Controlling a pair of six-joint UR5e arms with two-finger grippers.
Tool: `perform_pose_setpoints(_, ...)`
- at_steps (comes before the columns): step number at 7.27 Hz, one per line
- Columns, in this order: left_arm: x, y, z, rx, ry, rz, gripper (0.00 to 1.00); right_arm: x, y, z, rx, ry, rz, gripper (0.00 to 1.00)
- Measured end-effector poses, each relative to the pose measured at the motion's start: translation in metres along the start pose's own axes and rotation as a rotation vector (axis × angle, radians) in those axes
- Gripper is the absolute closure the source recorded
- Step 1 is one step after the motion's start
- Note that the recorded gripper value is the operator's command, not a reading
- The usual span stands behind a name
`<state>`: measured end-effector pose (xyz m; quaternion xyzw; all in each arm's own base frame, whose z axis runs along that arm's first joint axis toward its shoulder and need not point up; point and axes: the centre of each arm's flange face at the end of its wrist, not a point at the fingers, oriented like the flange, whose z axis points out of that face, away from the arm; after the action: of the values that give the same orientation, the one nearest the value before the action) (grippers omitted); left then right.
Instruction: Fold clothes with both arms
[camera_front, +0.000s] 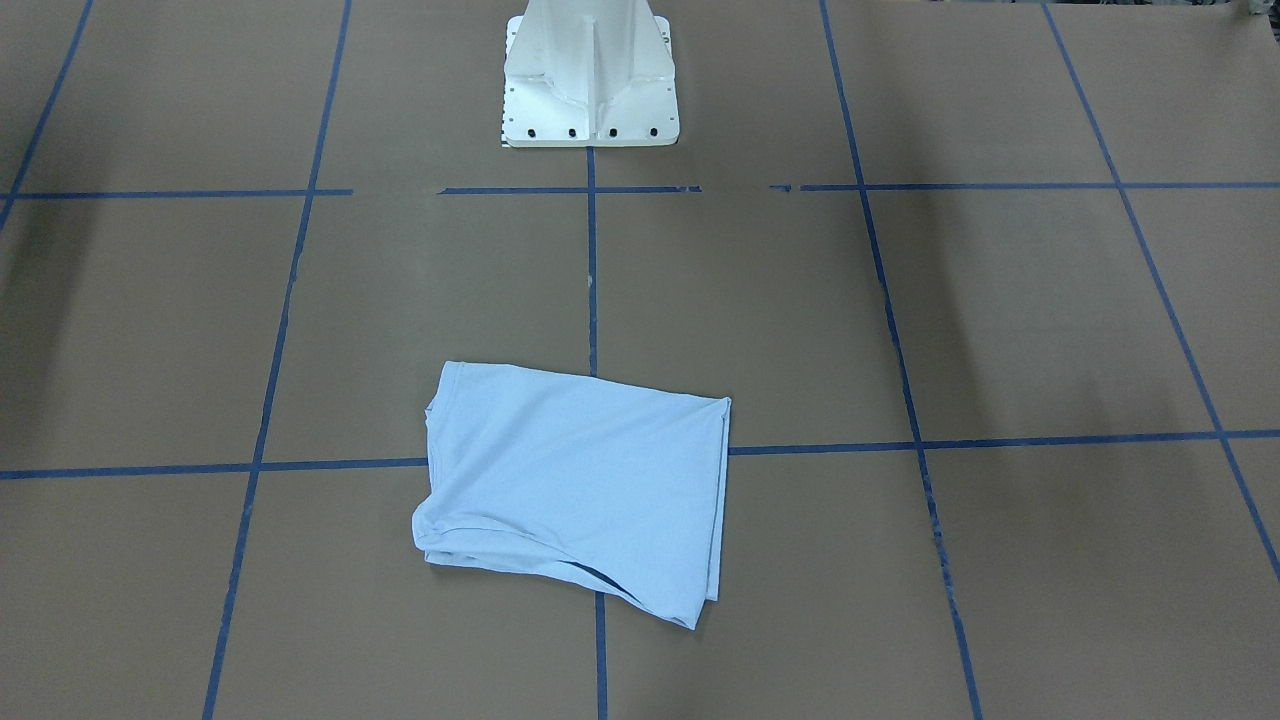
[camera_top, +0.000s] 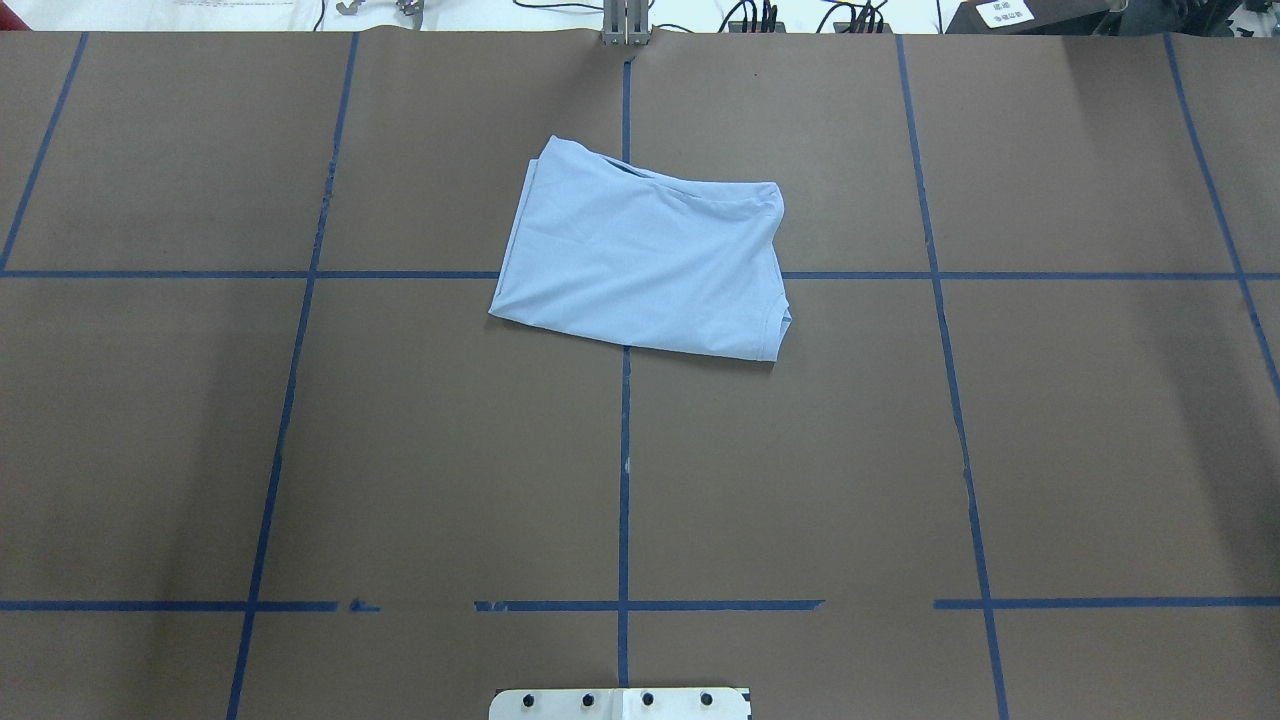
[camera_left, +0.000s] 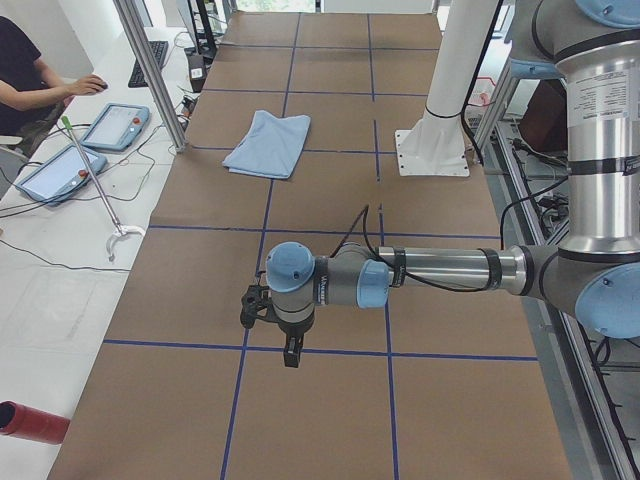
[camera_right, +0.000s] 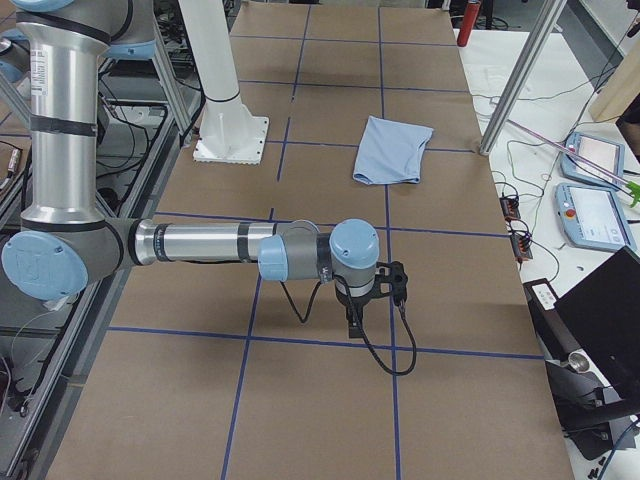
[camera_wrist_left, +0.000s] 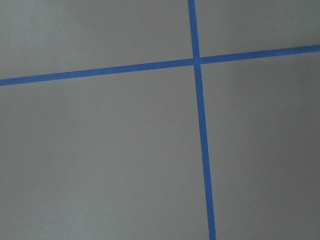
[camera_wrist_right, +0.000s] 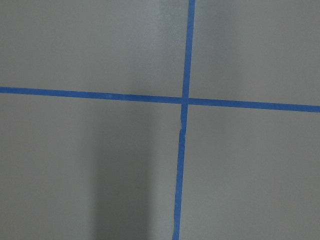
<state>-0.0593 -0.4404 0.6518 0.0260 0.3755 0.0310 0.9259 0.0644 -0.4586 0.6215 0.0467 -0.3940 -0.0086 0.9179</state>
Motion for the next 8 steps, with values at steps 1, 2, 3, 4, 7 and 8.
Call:
perform_pose_setpoints(1,0.0012,-0.0007,-0.0011,0.003,0.003,-0.002,0.00,0.0005,0.0004,0.0004,-0.001,0.000,0.004,0.00)
perform_pose_setpoints(2,0.0026,-0.0013,-0.0025,0.006,0.004,0.000,0.00,0.0008,0.0007,0.0007,-0.002,0.001,0.008,0.00)
perform_pose_setpoints(3,0.0036,-0.0016,-0.0035,0.008,0.004,0.002,0.00,0.0010,0.0007,0.0009,-0.002,0.001,0.009,0.00)
perform_pose_setpoints(4,0.0041,-0.0016,-0.0040,0.009,0.005,0.004,0.00,0.0011,0.0008,0.0011,-0.003,0.002,0.010,0.00)
perform_pose_setpoints(7,0.0057,-0.0033,-0.0055,0.012,0.006,0.003,0.00,0.0008,-0.0001,0.0008,-0.002,0.002,0.010,0.00)
perform_pose_setpoints(8,0.0062,-0.0036,-0.0060,0.013,0.006,0.003,0.00,0.0007,-0.0011,0.0010,-0.002,0.002,0.010,0.00)
